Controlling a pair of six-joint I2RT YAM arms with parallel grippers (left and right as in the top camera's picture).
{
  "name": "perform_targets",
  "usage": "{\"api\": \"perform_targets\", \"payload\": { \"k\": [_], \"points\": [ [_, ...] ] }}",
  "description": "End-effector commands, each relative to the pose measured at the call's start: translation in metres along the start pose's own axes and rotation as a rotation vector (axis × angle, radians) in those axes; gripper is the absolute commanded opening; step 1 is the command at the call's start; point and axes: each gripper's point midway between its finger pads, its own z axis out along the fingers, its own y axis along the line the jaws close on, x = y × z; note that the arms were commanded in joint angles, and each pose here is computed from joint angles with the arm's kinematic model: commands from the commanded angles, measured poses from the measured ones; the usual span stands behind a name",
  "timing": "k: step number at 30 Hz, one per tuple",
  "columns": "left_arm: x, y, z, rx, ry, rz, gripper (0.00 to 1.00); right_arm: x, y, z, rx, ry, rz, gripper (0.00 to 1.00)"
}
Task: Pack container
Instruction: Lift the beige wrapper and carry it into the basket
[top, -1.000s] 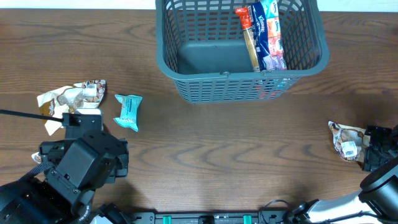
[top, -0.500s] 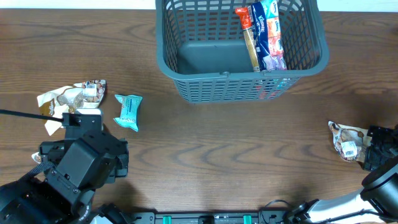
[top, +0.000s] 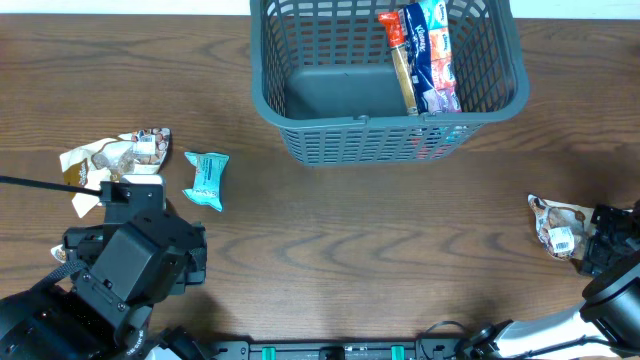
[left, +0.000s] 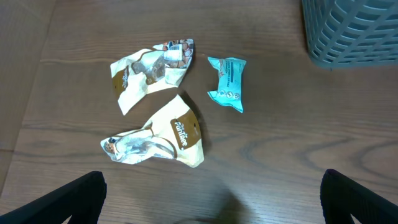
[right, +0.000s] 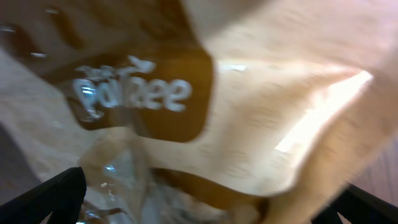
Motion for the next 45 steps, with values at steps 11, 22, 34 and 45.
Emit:
{"api": "perform_targets", "payload": {
  "k": [11,22,34,45],
  "points": [
    [-0.003,0.005,-0.003,-0.018,-0.014,-0.002,0.99,0.011,-0.029,0.024,0.111,0.049,0.065,0.99],
    [-0.003,0.005,-0.003,-0.018,-0.014,-0.002,0.99,0.014,-0.032,0.024,0.12,0.062,0.07,0.01],
    [-0.003,0.005,-0.003,-0.018,-0.014,-0.002,0.99,0.043,0.033,0.008,-0.159,0.294,0.041,0.01],
    [-0.003,0.005,-0.003,-0.018,-0.014,-0.002,0.99,0.039,0.126,-0.119,-0.557,0.357,-0.231,0.01]
  ]
}}
